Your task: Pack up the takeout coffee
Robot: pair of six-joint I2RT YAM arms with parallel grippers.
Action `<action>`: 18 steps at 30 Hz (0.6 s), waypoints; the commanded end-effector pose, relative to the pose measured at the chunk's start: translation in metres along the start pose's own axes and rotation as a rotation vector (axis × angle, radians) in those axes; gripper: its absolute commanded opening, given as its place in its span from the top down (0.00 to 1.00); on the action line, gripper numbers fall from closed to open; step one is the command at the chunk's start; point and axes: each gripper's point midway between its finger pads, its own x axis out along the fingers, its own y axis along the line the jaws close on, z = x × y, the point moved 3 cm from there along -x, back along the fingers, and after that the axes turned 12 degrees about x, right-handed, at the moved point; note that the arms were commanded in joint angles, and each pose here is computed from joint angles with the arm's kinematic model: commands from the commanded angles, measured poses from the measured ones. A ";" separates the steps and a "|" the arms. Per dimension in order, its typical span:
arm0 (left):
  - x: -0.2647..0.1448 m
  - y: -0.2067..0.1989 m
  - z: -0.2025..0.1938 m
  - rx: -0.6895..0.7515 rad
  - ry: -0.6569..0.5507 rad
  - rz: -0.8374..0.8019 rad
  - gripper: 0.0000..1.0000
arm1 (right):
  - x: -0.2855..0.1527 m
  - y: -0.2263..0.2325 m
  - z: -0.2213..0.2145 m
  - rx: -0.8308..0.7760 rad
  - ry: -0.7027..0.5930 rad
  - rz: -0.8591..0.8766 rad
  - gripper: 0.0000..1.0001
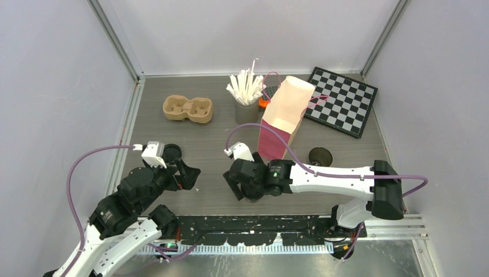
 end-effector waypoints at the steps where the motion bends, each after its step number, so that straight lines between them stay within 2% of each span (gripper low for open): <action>1: 0.000 0.000 0.004 -0.003 -0.026 0.004 0.00 | -0.001 -0.004 0.001 0.038 -0.013 -0.022 0.09; 7: 0.000 0.001 0.004 -0.004 -0.025 0.006 0.00 | 0.005 -0.008 -0.008 0.062 0.030 -0.022 0.13; 18: -0.001 0.001 0.004 -0.009 -0.027 0.006 0.00 | 0.006 -0.016 -0.015 0.100 0.032 -0.012 0.16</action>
